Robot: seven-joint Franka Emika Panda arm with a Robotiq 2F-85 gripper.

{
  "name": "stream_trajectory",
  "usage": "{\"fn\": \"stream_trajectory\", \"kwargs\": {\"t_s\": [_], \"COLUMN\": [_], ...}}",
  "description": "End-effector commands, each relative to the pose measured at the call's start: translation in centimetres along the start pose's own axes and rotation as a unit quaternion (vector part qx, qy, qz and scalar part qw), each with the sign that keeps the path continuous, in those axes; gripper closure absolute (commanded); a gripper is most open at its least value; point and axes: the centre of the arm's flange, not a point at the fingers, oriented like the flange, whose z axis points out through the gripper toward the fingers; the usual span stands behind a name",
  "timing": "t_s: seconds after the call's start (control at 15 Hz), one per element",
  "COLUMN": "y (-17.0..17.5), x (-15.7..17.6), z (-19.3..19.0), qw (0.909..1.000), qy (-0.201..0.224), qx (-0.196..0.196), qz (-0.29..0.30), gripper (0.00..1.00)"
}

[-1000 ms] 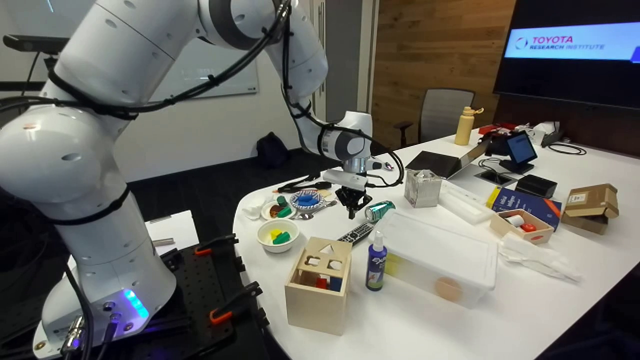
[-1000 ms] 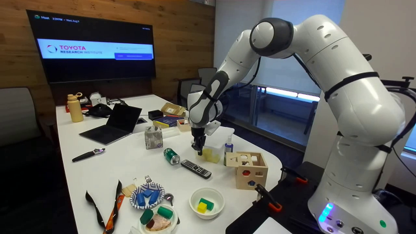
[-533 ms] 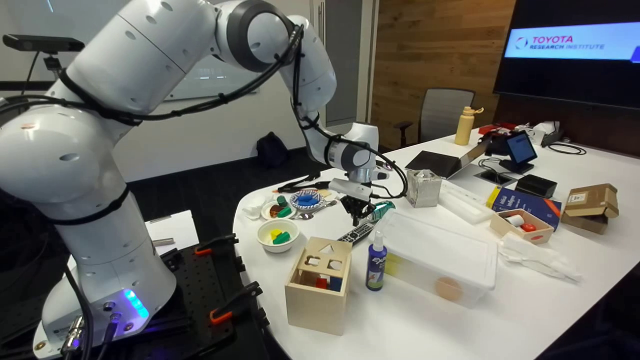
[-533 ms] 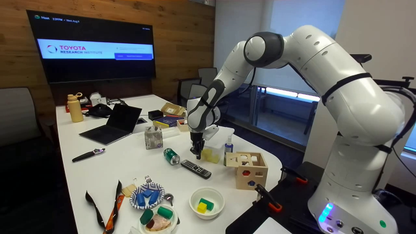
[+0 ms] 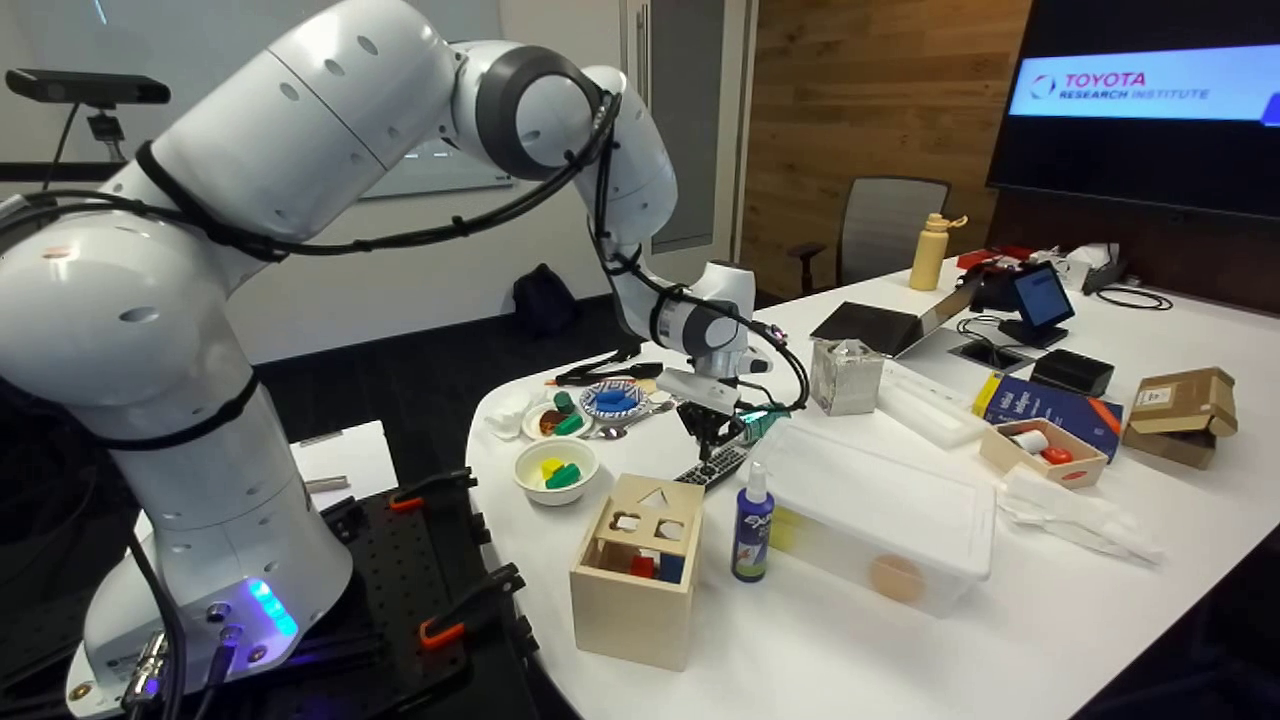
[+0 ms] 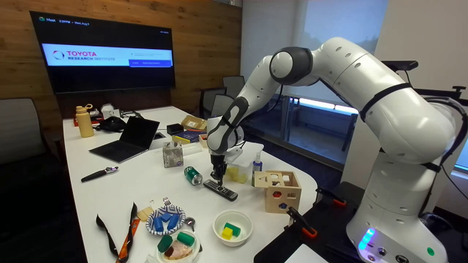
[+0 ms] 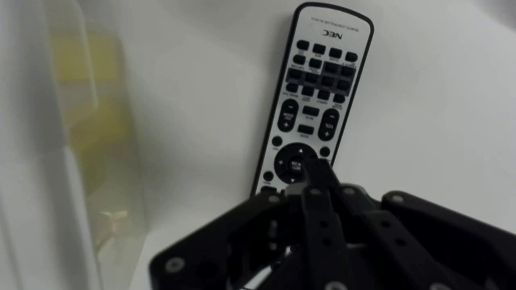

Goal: Move the remote to the left

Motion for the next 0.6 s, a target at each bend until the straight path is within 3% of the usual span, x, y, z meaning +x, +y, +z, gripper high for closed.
{"fn": "stream_trajectory", "kwargs": {"t_s": [0.0,0.53], "y": [0.3,0.6], "x": [0.9,1.5], "z": [0.3,2.1], "qw": [0.9998,0.9993], "qy": [-0.014,-0.030], "qx": [0.001,0.003], "qz": [0.015,0.020], "gripper": [1.00,1.00]}}
